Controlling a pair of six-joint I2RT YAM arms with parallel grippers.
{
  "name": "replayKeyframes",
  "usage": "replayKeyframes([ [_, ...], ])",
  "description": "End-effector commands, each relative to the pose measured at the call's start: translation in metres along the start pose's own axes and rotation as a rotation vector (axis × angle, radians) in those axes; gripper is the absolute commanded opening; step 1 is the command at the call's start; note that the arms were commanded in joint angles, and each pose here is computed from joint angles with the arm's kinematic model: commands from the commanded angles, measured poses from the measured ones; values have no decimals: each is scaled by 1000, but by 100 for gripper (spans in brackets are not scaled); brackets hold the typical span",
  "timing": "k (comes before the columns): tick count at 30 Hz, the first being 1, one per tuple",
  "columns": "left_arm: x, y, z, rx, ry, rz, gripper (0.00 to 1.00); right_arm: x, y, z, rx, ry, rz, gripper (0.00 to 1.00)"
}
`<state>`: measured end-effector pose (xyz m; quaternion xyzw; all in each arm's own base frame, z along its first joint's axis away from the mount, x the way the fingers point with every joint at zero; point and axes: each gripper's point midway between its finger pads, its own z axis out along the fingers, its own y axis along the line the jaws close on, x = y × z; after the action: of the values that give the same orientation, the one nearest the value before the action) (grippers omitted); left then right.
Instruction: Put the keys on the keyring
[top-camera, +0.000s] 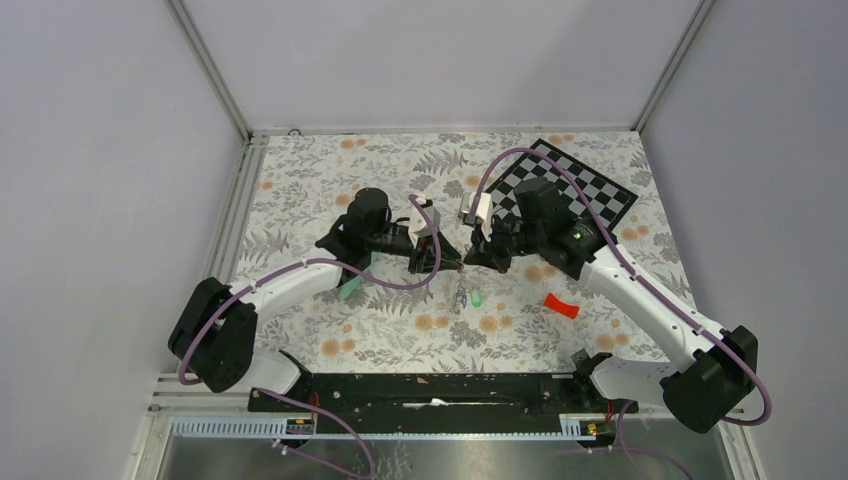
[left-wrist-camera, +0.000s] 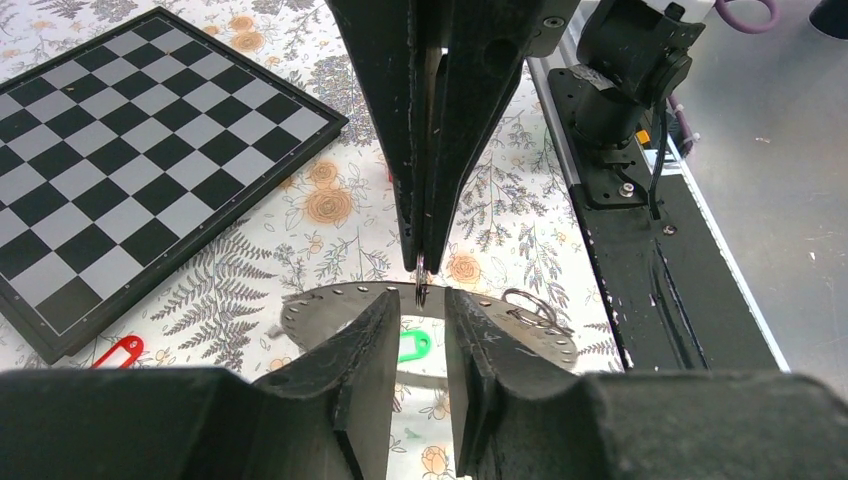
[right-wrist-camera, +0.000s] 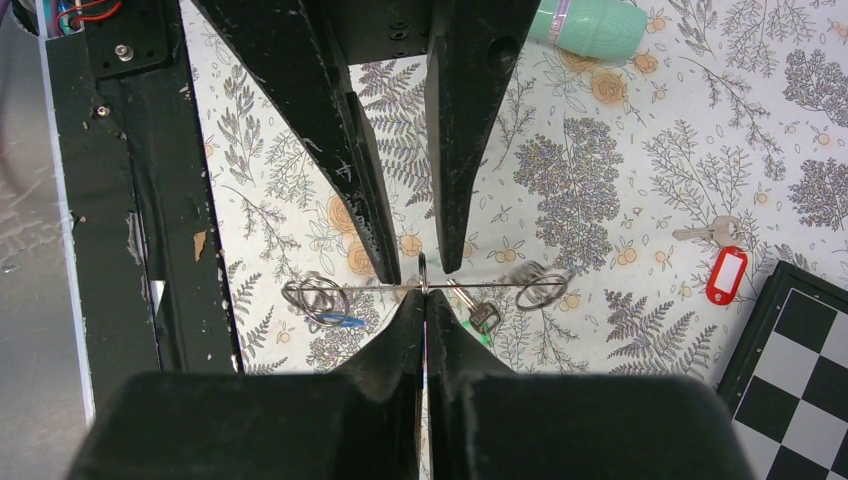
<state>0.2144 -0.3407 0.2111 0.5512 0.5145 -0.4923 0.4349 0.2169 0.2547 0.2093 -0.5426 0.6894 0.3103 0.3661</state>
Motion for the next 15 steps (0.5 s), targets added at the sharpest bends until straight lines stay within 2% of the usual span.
replayKeyframes([
  [1, -23, 4, 2, 7, -37, 85, 28, -19, 0, -5, 3, -46, -40, 0],
  [15, -33, 5, 0, 9, -40, 112, 30, -14, 5, -3, -18, -40, -40, 0],
])
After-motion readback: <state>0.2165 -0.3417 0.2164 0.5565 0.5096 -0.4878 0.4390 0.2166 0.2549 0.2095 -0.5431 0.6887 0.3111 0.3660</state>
